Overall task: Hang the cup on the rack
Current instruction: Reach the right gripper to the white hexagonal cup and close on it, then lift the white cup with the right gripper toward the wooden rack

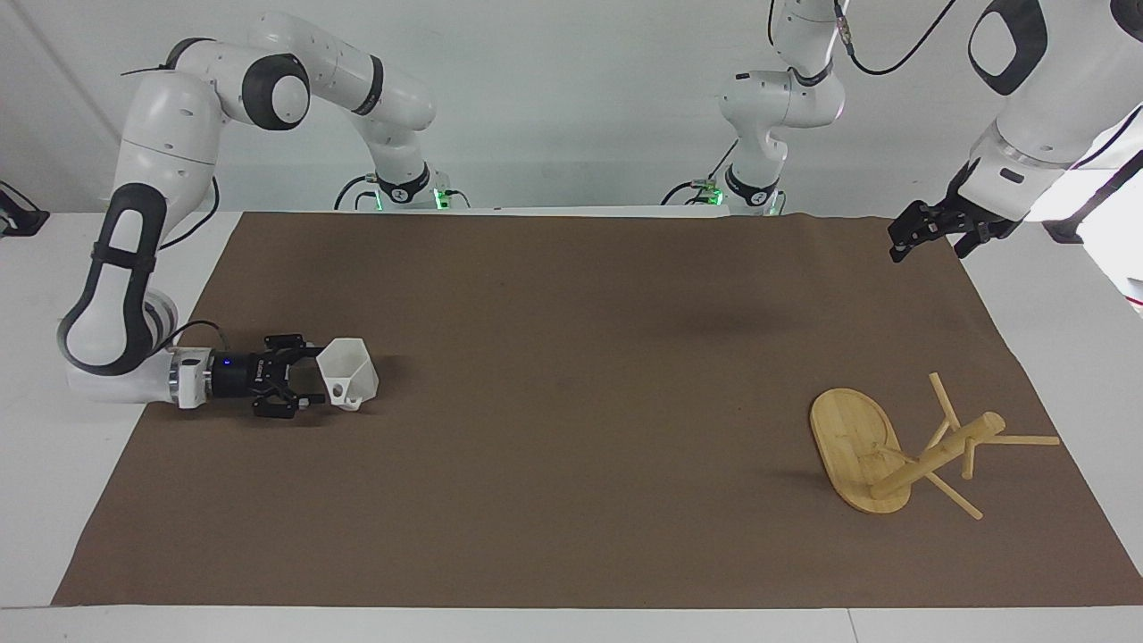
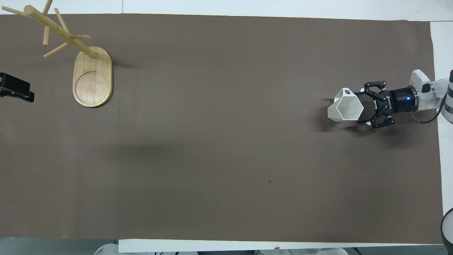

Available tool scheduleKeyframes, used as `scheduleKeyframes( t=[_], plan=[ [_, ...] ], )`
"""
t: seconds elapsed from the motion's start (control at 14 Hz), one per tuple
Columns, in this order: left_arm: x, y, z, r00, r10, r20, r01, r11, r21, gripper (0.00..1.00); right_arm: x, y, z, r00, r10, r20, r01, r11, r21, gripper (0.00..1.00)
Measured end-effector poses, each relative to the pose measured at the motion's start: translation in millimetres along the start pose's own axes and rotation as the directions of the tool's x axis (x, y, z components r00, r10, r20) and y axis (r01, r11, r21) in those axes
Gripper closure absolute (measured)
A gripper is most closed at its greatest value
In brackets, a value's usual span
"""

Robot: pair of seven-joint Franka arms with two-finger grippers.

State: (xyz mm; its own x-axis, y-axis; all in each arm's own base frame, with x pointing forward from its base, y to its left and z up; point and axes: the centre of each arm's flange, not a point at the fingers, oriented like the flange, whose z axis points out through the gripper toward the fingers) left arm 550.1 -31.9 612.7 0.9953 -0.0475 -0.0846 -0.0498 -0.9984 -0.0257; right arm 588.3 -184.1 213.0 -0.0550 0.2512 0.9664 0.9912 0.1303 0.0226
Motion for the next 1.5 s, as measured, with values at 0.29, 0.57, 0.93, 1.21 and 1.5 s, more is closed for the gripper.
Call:
scheduleKeyframes(
  t=[0.29,0.57,0.93,1.21,1.5],
  plan=[
    [0.0,0.0,0.0,1.000,0.000,0.000,0.000,1.000,0.000,0.00,-1.3,3.1,15.3,1.000,0.005,-0.016,-0.005,1.000,0.003,0.00],
    [0.0,0.0,0.0,1.000,0.000,0.000,0.000,1.000,0.000,0.00,-3.4,7.2,28.9,1.000,0.009,-0.007,-0.009,1.000,0.009,0.00],
    [0.0,0.0,0.0,1.000,0.000,0.000,0.000,1.000,0.000,0.00,-11.2,1.1,40.1,0.999,0.028,-0.024,-0.028,1.000,0.010,0.00],
    [0.0,0.0,0.0,1.000,0.000,0.000,0.000,1.000,0.000,0.00,-12.5,-0.3,43.7,0.999,-0.015,-0.029,0.016,1.000,0.013,0.05],
    [0.0,0.0,0.0,1.000,0.000,0.000,0.000,1.000,0.000,0.00,-8.6,6.2,54.8,0.999,-0.028,-0.026,0.029,0.999,0.022,0.22]
  ],
)
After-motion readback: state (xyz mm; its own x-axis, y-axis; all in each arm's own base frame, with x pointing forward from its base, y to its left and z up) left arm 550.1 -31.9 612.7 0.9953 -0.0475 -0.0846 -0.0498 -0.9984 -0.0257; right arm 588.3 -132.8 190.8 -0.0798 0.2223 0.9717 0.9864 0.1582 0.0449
